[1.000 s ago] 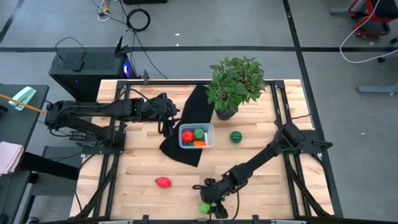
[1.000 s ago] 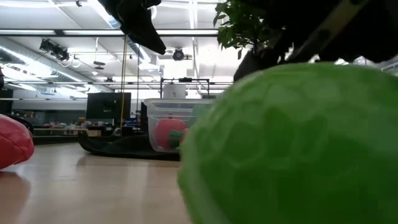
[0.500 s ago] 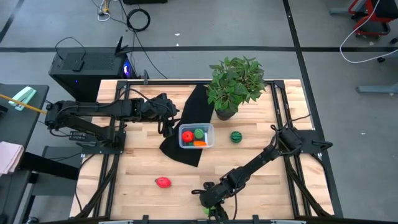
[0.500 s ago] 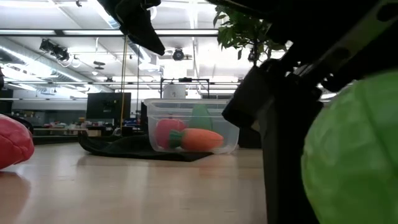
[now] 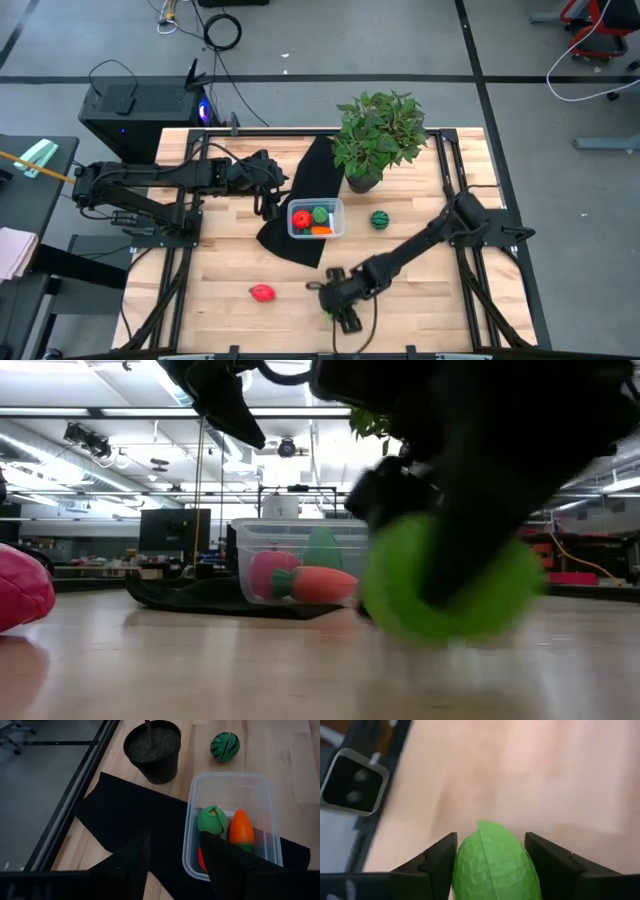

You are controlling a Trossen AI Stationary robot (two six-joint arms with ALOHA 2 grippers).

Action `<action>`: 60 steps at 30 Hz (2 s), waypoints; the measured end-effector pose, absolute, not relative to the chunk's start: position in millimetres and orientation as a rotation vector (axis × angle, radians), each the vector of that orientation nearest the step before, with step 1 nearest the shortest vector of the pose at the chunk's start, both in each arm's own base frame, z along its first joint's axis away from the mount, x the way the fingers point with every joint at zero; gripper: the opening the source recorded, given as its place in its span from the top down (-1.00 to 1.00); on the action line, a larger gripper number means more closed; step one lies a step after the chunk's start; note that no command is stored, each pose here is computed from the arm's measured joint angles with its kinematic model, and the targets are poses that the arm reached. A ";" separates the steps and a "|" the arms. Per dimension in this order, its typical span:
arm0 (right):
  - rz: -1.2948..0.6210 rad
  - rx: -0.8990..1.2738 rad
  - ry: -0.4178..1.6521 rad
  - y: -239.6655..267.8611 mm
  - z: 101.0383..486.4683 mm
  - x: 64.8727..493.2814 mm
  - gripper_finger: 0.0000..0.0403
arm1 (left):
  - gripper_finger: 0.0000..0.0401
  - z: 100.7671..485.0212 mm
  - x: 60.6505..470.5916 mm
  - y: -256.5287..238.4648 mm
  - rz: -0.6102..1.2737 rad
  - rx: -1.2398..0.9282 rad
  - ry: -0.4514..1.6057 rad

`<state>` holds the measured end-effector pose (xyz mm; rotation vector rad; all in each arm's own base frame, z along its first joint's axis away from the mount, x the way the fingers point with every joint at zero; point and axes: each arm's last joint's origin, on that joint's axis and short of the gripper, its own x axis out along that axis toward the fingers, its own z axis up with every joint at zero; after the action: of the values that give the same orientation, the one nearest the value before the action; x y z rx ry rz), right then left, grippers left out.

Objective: Pick and placing Produce into tupperware
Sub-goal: Put the green lime in the bin, then put the green watermelon into the bin

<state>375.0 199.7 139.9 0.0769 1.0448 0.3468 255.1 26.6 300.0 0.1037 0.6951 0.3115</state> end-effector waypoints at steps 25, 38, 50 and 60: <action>-0.121 0.025 0.751 58.6 228.1 402.3 -0.12 | 0.10 299.9 255.1 26.6 0.311 0.104 0.696; -0.197 0.104 0.920 31.7 198.3 401.9 -0.12 | 0.10 299.6 254.9 26.5 0.312 0.104 0.699; -0.179 0.118 0.933 32.3 194.2 400.0 -0.23 | 0.10 299.9 255.1 26.6 0.312 0.103 0.696; -0.171 0.103 0.921 32.6 197.9 400.7 -0.29 | 0.09 299.8 255.0 26.6 0.312 0.104 0.697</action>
<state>400.7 32.6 197.9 0.1027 0.9205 -0.1708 255.0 26.6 299.8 0.1035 0.6968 0.3118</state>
